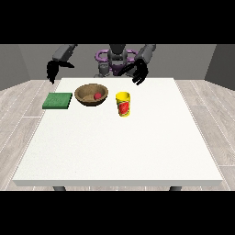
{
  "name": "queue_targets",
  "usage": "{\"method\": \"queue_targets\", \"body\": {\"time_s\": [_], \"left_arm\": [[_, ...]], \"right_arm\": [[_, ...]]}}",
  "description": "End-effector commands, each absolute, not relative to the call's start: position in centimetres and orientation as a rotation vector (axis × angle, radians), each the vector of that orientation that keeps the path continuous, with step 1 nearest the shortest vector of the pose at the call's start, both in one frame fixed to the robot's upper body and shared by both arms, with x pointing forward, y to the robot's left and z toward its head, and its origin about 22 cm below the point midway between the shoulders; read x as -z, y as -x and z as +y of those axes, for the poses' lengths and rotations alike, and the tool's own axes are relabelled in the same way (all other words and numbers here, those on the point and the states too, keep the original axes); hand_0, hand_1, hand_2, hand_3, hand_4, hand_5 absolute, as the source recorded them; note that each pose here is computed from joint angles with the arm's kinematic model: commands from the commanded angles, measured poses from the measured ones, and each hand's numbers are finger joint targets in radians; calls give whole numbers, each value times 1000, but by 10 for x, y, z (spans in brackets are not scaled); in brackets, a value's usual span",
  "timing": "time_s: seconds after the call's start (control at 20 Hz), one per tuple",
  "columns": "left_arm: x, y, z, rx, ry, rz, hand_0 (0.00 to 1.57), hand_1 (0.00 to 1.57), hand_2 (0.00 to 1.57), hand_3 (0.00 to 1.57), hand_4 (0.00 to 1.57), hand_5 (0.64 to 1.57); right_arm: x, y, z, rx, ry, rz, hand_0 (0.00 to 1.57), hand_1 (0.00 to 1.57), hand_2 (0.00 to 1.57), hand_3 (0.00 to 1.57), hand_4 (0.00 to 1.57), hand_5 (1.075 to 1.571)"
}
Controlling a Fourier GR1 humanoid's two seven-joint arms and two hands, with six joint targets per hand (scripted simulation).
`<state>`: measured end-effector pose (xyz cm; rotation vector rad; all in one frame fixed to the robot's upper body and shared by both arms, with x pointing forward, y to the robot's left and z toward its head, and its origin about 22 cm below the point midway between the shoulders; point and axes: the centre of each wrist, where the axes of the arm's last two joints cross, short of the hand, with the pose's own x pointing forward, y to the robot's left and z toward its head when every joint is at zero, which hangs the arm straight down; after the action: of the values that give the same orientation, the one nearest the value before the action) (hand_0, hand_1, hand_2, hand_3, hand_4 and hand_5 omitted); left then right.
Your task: Pick the cup and pour the ball into the bowl, then pick the bowl and place it on the pad
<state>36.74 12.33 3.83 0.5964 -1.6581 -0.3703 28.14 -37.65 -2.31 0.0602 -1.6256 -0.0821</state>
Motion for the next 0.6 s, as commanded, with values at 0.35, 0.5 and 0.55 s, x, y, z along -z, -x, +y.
{"method": "queue_targets", "body": {"time_s": [0.35, 0.5, 0.55], "left_arm": [[-12, -338, 178, 215, -136, -1866, 0, 0, 0, 0, 0, 1563], [-12, -338, 197, 203, -145, -1852, 0, 0, 0, 0, 0, 1564], [-10, -332, 196, 217, -131, -1798, 0, 0, 0, 0, 0, 1564]], "right_arm": [[54, -295, -306, 207, 5, -1629, 0, 0, 0, 0, 324, 1569], [53, -308, -303, 216, 8, -1598, 0, 0, 0, 0, 306, 1568], [60, -308, -301, 205, 13, -1580, 0, 0, 0, 0, 285, 1567]]}}
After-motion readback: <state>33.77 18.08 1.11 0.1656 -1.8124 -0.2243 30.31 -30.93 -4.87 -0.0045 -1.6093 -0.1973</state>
